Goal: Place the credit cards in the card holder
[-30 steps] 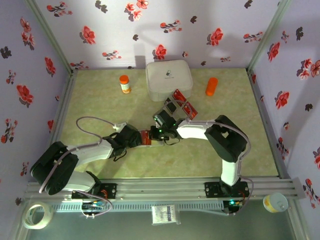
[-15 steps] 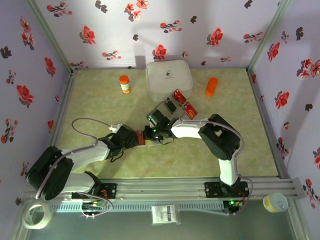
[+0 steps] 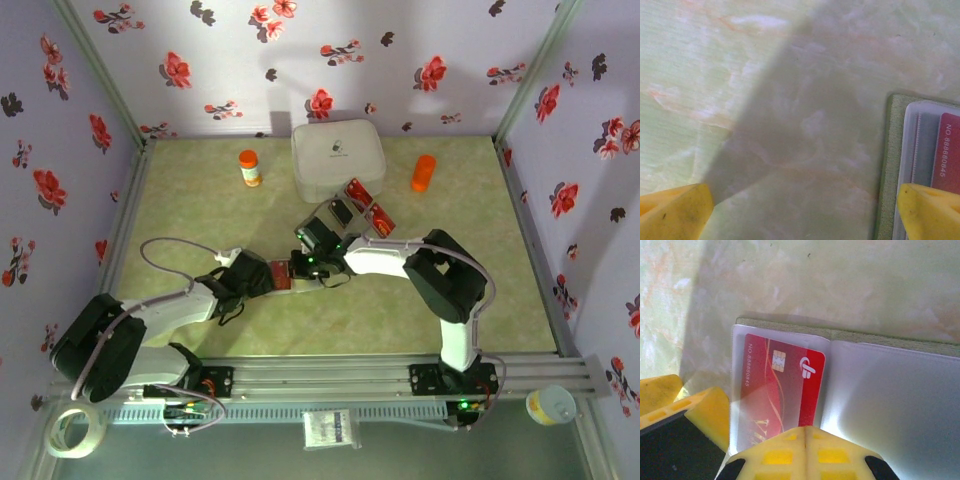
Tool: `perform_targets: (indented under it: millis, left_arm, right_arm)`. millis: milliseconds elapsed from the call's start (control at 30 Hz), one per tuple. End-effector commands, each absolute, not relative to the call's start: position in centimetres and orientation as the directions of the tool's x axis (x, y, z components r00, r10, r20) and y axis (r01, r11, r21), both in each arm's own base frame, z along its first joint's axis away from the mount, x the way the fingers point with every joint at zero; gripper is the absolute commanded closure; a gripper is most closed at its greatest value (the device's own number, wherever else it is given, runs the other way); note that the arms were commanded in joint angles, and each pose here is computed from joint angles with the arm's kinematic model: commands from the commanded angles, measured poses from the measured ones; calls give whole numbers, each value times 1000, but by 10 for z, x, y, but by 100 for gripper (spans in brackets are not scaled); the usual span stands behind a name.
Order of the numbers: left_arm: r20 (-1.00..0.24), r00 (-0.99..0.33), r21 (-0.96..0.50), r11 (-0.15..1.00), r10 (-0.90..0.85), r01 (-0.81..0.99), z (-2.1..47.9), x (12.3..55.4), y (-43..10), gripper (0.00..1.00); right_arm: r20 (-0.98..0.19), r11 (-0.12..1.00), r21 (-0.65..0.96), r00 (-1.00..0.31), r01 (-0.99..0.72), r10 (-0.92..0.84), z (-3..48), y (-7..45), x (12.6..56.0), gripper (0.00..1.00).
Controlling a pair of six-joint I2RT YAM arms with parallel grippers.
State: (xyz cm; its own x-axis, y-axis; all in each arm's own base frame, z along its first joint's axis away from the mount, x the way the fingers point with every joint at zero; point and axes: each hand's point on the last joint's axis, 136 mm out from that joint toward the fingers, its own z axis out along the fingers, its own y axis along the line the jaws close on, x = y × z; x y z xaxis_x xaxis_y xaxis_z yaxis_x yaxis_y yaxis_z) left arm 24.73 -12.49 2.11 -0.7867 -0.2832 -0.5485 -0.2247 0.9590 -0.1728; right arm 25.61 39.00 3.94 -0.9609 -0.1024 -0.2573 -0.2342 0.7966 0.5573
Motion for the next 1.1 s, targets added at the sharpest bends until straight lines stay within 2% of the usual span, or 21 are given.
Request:
perform_targets:
  millis: [0, 367, 700, 1067]
  left_arm:
    - [-461, -851, -44, 965, -251, -260, -13, 218, -97, 3]
    - [-460, -852, -42, 965, -250, -260, -15, 219, -98, 3]
    - [-457, -854, -43, 966, -248, -257, -16, 219, -99, 3]
    - [-456, -854, -44, 965, -250, -259, -17, 218, -98, 3]
  right_arm:
    - [-285, 809, 528, -951, -258, -117, 44, 391, 262, 95]
    - [-249, 818, 513, -957, -260, -148, 24, 400, 265, 97]
    - [-224, 768, 596, -967, -235, -122, 31, 422, 262, 98]
    - [-322, 804, 532, -941, -267, -99, 65, 395, 273, 99]
